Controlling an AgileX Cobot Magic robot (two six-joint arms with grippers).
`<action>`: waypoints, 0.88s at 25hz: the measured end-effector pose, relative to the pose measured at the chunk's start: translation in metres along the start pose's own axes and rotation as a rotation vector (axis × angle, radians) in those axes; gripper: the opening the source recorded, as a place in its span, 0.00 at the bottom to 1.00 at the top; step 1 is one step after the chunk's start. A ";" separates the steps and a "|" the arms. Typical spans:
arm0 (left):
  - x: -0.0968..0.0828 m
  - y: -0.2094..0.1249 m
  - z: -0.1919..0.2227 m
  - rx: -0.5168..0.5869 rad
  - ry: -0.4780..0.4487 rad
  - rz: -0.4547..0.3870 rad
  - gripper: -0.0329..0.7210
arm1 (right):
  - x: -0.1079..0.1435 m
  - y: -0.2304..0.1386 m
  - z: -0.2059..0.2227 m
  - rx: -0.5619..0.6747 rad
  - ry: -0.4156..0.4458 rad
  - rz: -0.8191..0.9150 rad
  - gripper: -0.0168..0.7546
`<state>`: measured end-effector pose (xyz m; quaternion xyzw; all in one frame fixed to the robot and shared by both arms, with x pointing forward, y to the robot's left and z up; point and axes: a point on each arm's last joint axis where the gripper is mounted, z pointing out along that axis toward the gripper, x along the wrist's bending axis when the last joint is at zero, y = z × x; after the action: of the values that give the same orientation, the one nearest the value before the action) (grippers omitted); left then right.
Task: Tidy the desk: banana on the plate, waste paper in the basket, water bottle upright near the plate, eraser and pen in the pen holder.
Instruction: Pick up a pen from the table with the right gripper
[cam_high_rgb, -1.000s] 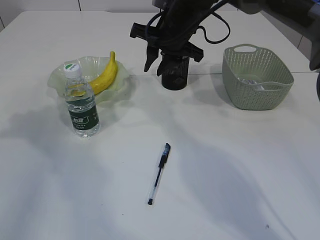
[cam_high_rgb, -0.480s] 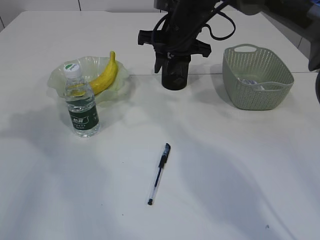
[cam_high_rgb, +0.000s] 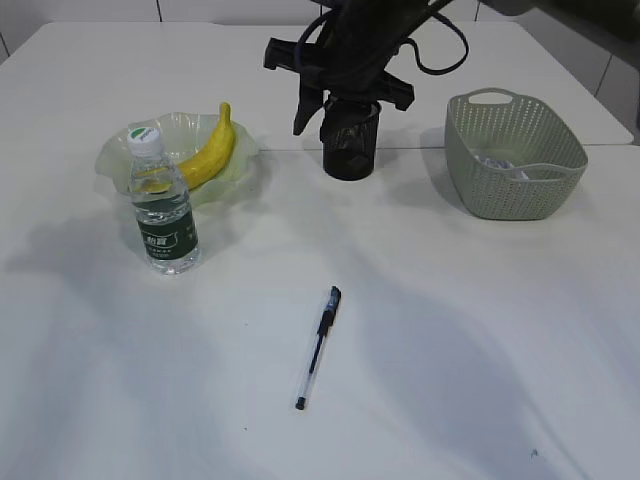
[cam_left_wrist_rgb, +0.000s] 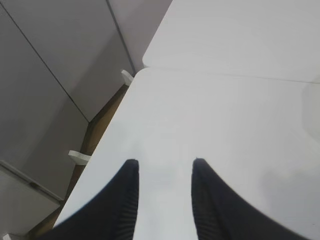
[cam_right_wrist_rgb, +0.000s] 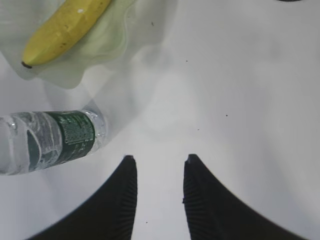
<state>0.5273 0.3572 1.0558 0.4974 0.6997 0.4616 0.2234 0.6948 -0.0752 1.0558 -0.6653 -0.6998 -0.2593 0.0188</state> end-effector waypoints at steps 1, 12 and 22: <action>0.000 0.000 0.000 -0.001 -0.002 0.000 0.37 | 0.001 -0.002 -0.003 0.002 0.001 -0.001 0.33; -0.001 0.000 0.000 -0.003 -0.009 0.002 0.37 | -0.018 -0.054 -0.049 0.075 -0.224 -0.068 0.33; -0.002 0.001 0.000 -0.006 -0.021 -0.017 0.37 | -0.038 -0.077 0.008 0.244 -0.266 0.118 0.33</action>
<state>0.5284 0.3555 1.0561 0.4958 0.6999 0.4566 0.2363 0.6289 -0.1056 1.0081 -0.7264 -0.6822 -0.0805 0.0219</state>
